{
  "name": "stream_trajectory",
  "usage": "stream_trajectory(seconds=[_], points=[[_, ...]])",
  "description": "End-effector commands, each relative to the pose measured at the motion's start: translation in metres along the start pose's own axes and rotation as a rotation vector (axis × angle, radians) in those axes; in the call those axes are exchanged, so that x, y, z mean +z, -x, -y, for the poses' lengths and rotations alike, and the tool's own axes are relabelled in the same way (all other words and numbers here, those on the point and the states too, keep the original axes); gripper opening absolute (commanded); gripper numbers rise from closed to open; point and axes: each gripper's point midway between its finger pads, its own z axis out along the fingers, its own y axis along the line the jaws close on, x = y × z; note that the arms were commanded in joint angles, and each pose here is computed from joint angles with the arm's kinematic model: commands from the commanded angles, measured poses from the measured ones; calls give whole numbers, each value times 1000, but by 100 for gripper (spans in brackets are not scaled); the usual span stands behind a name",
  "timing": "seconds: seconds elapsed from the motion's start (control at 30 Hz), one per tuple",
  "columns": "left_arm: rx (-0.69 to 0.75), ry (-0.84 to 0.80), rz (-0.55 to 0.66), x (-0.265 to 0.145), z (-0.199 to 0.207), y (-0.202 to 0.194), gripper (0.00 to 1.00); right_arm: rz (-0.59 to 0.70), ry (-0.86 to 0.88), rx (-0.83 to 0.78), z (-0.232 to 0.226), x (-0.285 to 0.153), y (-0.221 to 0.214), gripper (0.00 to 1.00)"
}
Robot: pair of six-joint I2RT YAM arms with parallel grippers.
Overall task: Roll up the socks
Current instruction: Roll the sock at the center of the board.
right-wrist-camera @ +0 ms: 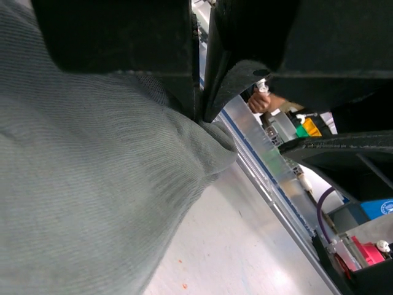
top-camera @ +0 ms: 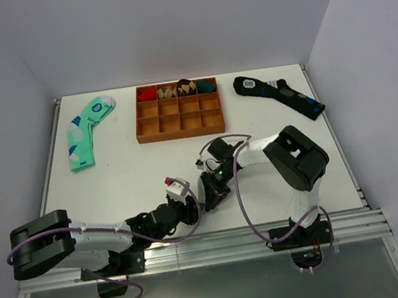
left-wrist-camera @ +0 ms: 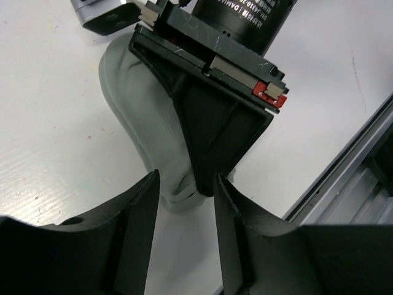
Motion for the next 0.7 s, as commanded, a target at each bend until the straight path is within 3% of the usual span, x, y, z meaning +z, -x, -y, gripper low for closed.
stream_trajectory(seconds=[0.0,0.4,0.53,0.67], points=[[9,26,26,-1,3,12,45,23,19,-35,-12,-11,9,10],[44,126,-32,20,-2,2,32,49,8,-32,-19,-19,14,10],[13,93,-9,15,0,2,43,53,-3,-21,-17,-19,14,10],[4,85,7,8,-4,2,43,62,-12,-9,-16,-20,16,10]])
